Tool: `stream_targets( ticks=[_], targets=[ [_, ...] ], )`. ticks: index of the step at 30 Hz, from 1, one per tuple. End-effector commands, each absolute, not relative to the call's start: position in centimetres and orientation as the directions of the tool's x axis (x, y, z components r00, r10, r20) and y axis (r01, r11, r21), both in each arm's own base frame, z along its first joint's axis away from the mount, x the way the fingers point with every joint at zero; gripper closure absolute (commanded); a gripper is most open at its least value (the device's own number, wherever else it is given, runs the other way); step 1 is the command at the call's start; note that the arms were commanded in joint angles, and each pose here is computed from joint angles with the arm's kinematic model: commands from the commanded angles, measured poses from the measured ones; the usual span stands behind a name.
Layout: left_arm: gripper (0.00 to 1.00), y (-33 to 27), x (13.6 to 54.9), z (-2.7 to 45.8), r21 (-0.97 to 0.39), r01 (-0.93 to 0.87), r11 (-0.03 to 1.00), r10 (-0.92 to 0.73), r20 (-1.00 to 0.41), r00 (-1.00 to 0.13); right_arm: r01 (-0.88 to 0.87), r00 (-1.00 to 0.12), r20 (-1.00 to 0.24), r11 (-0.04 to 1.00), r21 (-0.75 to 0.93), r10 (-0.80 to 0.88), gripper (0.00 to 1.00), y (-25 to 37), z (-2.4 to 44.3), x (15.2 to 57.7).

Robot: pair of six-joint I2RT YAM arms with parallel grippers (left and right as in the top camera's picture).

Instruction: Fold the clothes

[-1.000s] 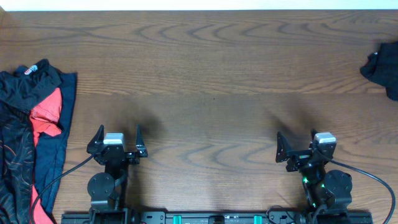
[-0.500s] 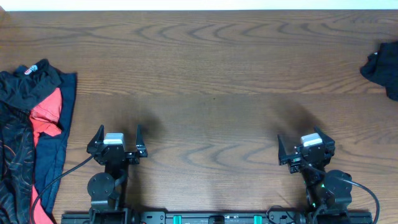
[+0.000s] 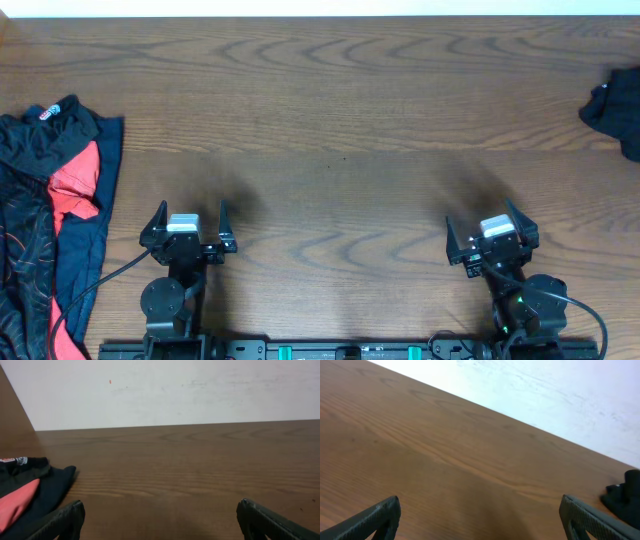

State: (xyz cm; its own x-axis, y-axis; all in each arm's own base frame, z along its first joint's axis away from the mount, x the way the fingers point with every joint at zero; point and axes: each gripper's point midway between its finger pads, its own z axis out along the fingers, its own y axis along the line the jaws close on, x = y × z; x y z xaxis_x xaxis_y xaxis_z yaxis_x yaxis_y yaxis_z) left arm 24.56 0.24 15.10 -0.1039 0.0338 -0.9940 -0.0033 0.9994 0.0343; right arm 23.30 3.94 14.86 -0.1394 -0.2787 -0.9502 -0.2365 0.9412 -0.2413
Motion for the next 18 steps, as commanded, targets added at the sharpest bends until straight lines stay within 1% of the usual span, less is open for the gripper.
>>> stream_targets(
  ticks=[1, 4, 18],
  targets=[
    [0.02, 0.13, 24.43, 13.60, 0.039, 0.005, 0.999, 0.039, -0.987, -0.157, -0.242, -0.160, -0.976, 0.965, -0.106, -0.147, 0.01, 4.55, 14.91, 23.16],
    [0.02, 0.13, 24.43, 13.60, 0.039, 0.005, 0.999, 0.039, -0.987, -0.157, -0.225, -0.187, -0.981, 0.974, -0.015, -0.058, 0.01, 4.53, 14.70, 23.16],
    [0.02, 0.13, 24.43, 13.60, 0.039, 0.005, 0.999, 0.039, -0.987, -0.157, -0.184, -0.190, -0.980, 0.983, -0.019, -0.054, 0.01, 3.83, 14.64, 23.31]
  ],
)
